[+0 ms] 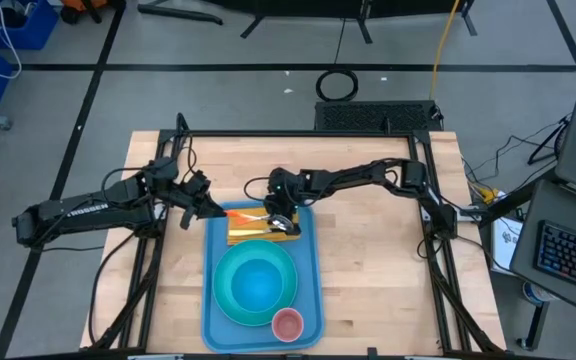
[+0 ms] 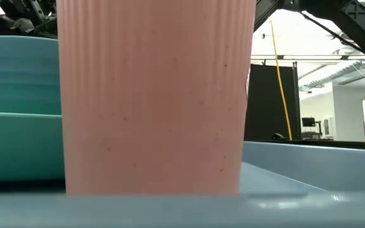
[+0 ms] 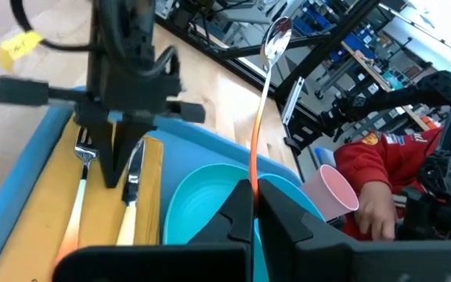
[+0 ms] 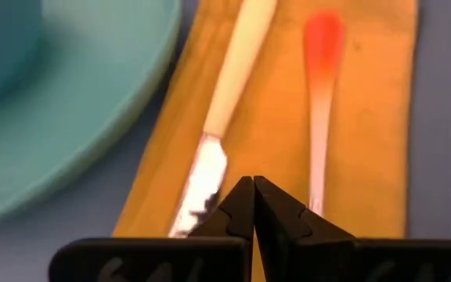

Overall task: Set up tray
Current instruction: Put the orange spoon in between the yellow knife and the orange fork on the yellow napkin on the blue serving tray

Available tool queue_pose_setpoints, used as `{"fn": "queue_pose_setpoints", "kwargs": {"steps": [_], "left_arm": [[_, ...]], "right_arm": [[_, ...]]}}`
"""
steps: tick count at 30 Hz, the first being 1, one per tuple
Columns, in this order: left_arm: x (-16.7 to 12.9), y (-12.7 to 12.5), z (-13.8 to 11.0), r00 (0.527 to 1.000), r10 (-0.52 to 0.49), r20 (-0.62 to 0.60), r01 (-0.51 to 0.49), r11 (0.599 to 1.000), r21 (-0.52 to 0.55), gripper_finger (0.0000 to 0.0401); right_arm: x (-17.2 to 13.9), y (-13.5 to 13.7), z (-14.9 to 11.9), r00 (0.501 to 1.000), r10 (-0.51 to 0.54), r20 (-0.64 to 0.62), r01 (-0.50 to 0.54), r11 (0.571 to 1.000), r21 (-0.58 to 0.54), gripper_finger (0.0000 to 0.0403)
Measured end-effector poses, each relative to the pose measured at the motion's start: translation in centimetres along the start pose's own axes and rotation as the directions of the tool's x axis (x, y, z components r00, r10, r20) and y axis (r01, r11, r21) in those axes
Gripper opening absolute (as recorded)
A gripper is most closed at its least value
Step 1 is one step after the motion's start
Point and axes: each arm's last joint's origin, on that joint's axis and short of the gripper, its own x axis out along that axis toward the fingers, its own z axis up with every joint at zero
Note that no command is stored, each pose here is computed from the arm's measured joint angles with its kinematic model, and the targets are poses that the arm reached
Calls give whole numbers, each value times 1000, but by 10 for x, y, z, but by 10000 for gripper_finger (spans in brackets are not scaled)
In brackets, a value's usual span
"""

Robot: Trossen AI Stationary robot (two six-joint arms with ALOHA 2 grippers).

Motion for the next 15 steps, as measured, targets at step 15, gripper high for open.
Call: {"fn": "queue_pose_setpoints", "kwargs": {"steps": [15], "left_arm": [[0,0,0,1000,4,-3,-4,1000,-6,4]], "right_arm": [[2,-5,0,999,-2,39,1,1000,31,0]]}}
